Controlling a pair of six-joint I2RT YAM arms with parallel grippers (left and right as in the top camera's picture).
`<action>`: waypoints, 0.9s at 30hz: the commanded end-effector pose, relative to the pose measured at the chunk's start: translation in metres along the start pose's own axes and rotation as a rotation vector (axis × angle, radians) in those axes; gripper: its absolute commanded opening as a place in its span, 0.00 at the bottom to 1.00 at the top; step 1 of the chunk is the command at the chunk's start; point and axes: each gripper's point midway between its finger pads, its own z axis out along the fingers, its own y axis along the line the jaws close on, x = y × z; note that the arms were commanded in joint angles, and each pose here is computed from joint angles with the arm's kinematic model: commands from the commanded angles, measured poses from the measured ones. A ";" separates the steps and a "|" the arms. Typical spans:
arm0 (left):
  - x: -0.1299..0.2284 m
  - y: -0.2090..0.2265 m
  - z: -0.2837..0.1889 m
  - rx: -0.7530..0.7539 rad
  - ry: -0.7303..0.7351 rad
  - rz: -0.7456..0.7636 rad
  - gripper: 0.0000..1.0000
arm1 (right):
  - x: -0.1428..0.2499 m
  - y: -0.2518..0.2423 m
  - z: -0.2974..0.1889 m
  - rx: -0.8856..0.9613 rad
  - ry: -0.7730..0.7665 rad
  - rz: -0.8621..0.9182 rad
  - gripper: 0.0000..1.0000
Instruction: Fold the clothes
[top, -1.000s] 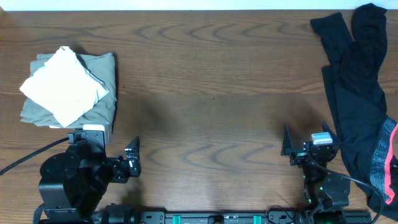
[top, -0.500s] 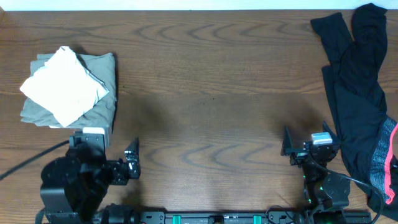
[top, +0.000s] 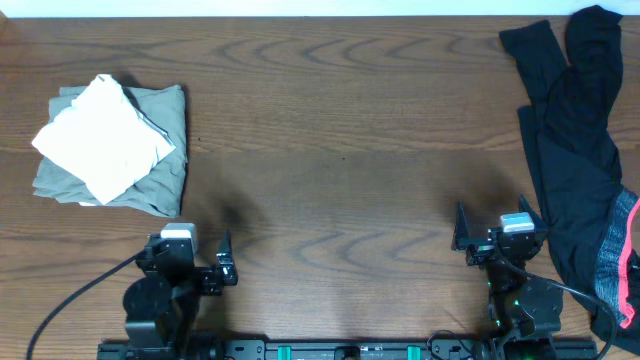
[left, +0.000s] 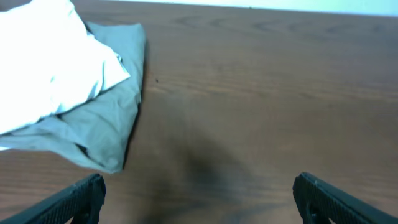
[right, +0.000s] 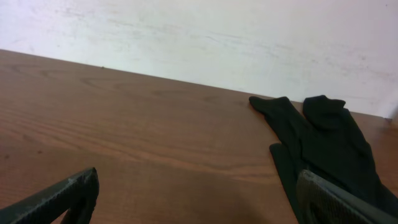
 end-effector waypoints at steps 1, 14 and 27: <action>0.002 0.003 0.009 -0.011 -0.063 -0.024 0.98 | 0.001 -0.002 0.000 0.006 0.001 -0.013 0.99; -0.006 0.013 0.048 -0.042 -0.289 0.009 0.98 | 0.001 -0.002 0.000 0.006 0.001 -0.013 0.99; -0.006 0.013 0.048 -0.042 -0.291 0.009 0.98 | 0.001 -0.002 0.000 0.006 0.001 -0.013 0.99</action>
